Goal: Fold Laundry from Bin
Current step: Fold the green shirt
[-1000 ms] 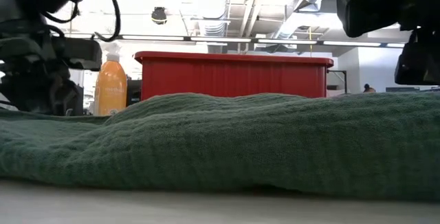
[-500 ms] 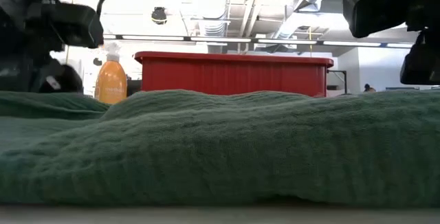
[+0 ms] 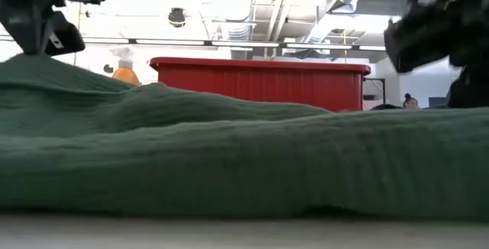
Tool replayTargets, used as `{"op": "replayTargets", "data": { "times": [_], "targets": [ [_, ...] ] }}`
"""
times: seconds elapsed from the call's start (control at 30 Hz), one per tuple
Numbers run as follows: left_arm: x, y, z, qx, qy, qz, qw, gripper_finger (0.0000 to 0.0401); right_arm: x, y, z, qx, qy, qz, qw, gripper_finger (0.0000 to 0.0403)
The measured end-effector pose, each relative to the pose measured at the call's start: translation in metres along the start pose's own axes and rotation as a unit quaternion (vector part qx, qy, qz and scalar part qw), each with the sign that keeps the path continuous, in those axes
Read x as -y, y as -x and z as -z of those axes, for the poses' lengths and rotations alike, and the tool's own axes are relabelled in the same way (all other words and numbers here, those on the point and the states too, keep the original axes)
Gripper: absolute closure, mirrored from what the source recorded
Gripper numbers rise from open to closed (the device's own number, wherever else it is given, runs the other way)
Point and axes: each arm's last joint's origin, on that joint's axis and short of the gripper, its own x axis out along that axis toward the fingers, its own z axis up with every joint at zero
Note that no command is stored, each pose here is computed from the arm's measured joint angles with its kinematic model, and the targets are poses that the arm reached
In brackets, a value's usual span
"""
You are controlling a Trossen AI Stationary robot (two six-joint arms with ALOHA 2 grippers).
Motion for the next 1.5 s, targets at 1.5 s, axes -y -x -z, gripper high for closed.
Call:
{"op": "replayTargets", "data": {
  "times": [1.5],
  "targets": [
    [0.032,-0.095,-0.008,-0.117,-0.021,0.115,0.986,0.0352,0.029,0.041,0.043,-0.015,-0.140,0.096,0.985,0.0262]
  ]
}}
